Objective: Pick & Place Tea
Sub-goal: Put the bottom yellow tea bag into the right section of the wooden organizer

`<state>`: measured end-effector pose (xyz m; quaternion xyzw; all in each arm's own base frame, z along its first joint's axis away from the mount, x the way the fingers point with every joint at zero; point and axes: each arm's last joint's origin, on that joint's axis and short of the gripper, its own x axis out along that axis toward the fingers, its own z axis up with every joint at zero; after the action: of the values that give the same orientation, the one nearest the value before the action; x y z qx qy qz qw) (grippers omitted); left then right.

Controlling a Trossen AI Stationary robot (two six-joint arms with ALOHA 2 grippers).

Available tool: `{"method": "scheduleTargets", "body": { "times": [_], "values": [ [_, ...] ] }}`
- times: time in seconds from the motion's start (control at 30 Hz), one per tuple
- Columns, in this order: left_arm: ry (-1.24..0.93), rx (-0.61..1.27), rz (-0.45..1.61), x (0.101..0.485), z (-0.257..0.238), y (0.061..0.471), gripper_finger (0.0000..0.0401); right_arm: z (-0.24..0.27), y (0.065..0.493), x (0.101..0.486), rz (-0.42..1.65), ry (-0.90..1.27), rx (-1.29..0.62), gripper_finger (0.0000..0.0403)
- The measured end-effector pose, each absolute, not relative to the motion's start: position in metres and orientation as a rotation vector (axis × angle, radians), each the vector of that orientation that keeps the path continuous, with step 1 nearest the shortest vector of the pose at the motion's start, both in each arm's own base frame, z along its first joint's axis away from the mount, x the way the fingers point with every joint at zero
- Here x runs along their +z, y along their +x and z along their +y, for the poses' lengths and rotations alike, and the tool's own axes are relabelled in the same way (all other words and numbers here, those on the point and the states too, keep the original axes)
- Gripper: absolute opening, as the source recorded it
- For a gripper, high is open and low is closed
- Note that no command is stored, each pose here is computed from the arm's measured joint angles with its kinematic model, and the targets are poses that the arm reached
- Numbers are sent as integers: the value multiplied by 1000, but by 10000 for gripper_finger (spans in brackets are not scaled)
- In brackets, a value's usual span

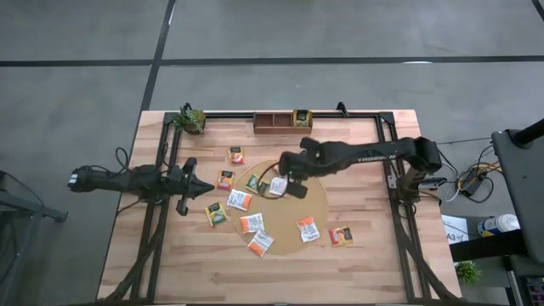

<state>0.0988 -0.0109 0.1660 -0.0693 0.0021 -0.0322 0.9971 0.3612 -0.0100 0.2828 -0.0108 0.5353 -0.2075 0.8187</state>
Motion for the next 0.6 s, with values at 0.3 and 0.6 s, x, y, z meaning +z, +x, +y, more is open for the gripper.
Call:
{"method": "scheduleTargets", "body": {
  "times": [0.3, 0.6],
  "values": [
    [-138, -64, 5, 166, -11, 99, 0, -51, 352, 291, 1178, -195, -411, 8],
    [-138, -64, 4, 166, -11, 99, 0, -103, 345, 287, 1191, -296, -431, 8]
  ]
}}
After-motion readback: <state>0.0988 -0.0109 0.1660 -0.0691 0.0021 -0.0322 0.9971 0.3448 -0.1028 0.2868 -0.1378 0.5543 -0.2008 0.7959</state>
